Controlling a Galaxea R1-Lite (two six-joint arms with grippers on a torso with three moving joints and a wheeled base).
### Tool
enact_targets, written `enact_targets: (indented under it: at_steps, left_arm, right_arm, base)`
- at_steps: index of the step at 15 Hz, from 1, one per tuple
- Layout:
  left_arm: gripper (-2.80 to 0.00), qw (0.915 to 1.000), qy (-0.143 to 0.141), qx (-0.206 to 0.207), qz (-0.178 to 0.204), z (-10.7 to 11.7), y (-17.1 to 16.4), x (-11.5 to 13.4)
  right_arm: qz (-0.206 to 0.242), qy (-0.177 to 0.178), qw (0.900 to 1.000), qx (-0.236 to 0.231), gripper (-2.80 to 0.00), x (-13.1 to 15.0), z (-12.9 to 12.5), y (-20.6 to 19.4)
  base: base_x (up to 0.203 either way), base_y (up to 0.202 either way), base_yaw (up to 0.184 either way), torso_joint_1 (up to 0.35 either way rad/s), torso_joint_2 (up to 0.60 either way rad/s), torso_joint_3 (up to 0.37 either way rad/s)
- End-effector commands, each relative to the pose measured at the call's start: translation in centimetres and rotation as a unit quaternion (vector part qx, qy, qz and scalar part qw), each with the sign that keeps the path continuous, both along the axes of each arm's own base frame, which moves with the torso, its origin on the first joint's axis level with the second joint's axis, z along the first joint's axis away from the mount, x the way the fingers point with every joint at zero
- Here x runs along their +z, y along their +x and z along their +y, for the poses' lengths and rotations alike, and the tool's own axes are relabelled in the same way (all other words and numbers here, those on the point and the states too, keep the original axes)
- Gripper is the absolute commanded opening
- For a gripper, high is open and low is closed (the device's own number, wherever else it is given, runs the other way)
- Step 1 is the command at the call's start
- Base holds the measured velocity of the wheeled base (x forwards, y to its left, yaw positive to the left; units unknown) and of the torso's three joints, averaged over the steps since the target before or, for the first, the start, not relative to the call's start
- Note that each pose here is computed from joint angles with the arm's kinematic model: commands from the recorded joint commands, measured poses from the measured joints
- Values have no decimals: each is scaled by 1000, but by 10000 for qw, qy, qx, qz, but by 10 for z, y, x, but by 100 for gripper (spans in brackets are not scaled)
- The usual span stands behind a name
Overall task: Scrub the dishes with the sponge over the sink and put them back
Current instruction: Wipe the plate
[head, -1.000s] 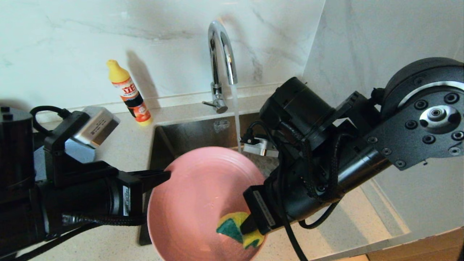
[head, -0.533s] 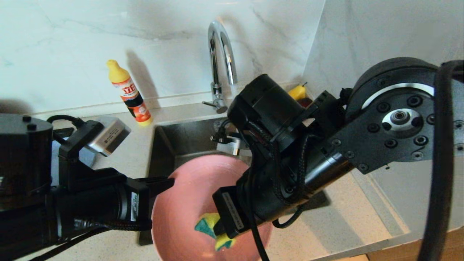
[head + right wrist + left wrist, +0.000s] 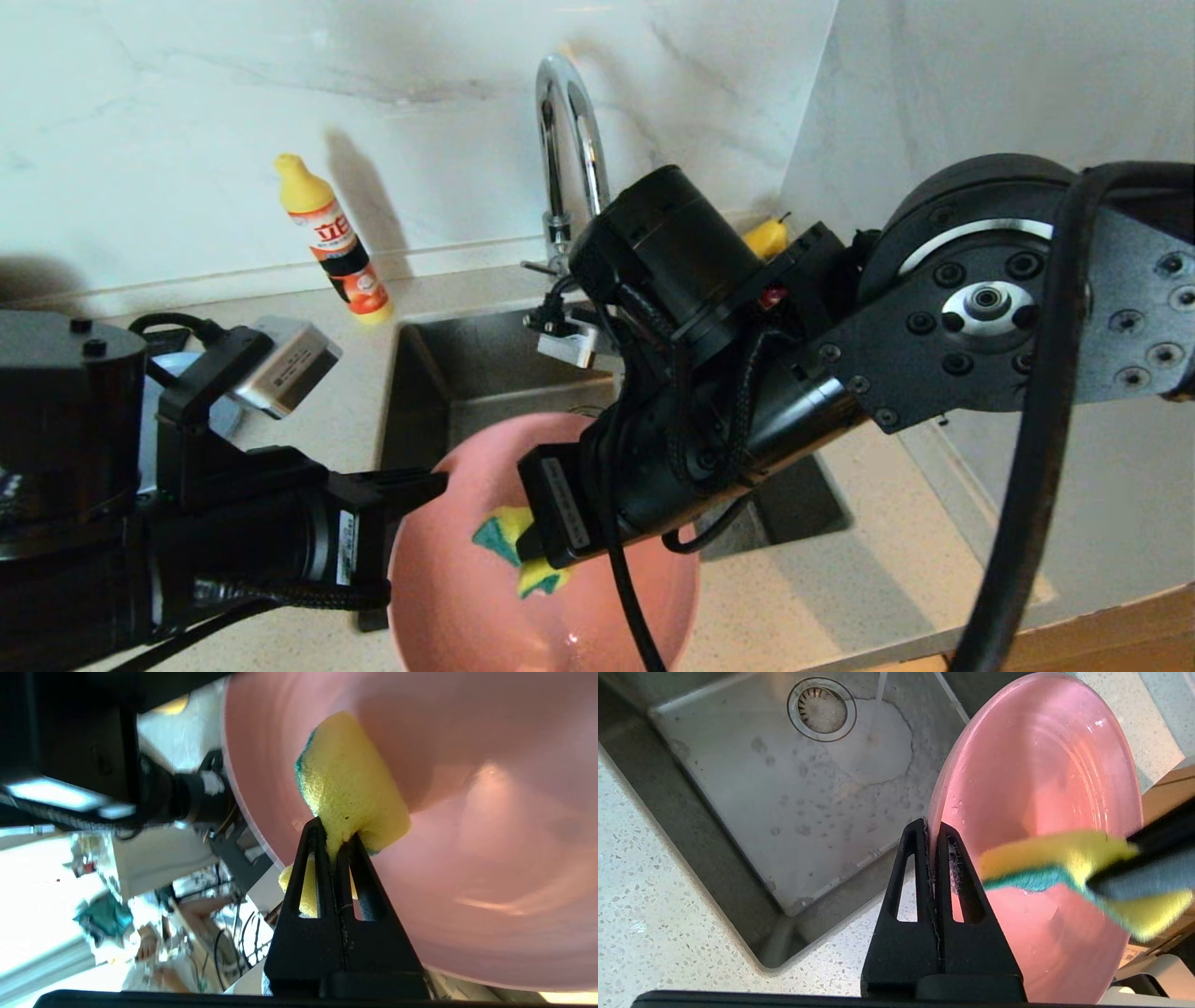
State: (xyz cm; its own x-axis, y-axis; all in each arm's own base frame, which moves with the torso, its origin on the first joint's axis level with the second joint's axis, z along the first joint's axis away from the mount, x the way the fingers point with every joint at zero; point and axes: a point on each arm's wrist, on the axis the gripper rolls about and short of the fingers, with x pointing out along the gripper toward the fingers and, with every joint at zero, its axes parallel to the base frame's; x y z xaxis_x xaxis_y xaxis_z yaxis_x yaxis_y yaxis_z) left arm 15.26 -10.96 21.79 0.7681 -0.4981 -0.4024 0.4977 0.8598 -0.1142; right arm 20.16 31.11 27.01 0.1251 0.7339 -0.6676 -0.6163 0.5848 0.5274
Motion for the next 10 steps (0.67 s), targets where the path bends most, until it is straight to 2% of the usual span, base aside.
enact_targets:
  at_steps: [1, 6, 10]
  left_arm:
    - [-280, 10000, 3, 3, 7, 1, -1, -1]
    - [-280, 10000, -25, 11, -23, 2, -2, 1]
    - [-280, 9998, -121, 30, -134, 0, 0, 4]
  right_arm:
    - [-55, 79, 9997, -217, -280, 7, -12, 10]
    - [-134, 167, 9969, -762, -280, 22, -49, 30]
    - [214, -280, 9966, -746, -280, 15, -64, 17]
  base:
    - [0, 0, 0, 0, 0, 0]
    - [0, 0, 0, 0, 0, 0]
    - [0, 0, 0, 0, 0, 0]
